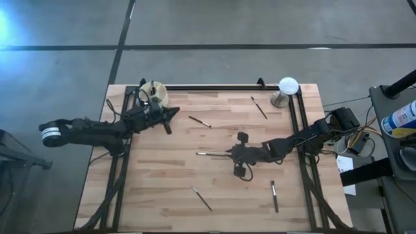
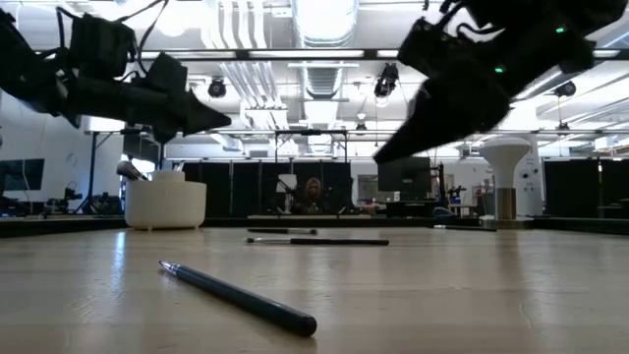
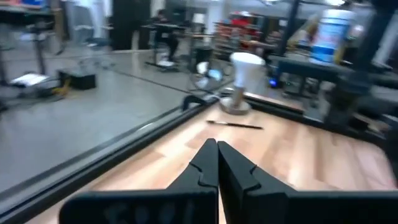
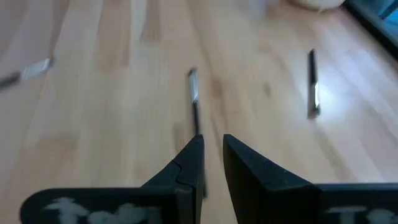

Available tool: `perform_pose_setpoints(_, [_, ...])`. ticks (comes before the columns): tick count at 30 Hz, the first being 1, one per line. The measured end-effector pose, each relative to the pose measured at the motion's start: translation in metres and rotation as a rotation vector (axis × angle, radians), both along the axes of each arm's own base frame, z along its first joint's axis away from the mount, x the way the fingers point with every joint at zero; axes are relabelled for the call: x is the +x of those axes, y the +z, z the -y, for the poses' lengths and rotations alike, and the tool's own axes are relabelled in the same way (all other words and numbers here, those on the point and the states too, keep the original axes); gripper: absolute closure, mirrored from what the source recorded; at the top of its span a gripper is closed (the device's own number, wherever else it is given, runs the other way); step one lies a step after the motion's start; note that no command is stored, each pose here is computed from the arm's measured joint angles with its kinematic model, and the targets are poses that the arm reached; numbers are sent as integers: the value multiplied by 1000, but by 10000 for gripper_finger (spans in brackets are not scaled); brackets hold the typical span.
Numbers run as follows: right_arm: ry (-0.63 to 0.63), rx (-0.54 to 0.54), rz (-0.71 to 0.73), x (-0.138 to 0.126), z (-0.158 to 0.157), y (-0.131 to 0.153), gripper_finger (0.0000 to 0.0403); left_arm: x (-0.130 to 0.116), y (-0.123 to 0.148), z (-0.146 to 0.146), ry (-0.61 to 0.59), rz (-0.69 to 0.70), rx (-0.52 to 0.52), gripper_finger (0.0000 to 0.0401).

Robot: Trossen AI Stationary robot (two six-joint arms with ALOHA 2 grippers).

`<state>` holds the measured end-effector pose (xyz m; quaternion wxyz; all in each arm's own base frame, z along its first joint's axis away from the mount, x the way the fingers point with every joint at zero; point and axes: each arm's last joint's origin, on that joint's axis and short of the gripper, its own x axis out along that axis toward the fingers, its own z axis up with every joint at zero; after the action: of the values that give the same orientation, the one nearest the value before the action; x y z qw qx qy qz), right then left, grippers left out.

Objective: Put items in baskets/containers
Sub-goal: Put the eyeshadow brush into the organizer

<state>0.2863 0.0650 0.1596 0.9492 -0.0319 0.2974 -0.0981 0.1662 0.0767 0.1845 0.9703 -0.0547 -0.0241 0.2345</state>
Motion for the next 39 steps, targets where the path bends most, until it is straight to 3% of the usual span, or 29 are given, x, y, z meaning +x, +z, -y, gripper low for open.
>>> perform_pose_setpoints(8, [-172, 15, 86, 14, 51, 4, 345, 7, 1, 14, -106, 2, 47, 401])
perform_pose_setpoints(14, [-197, 112, 123, 23, 96, -5, 307, 11, -4, 19, -142, -31, 56, 401])
perform_pose_setpoints(20, [-272, 118, 85, 39, 126, -27, 264, 14, -9, 18, -141, -56, 48, 401])
perform_pose_setpoints(29, [-339, 120, 31, 66, 156, -55, 232, 17, -13, 17, -139, -81, 38, 401])
perform_pose_setpoints(39, [-279, 179, -5, 82, 164, -72, 256, 16, -13, 17, -139, -78, 37, 401])
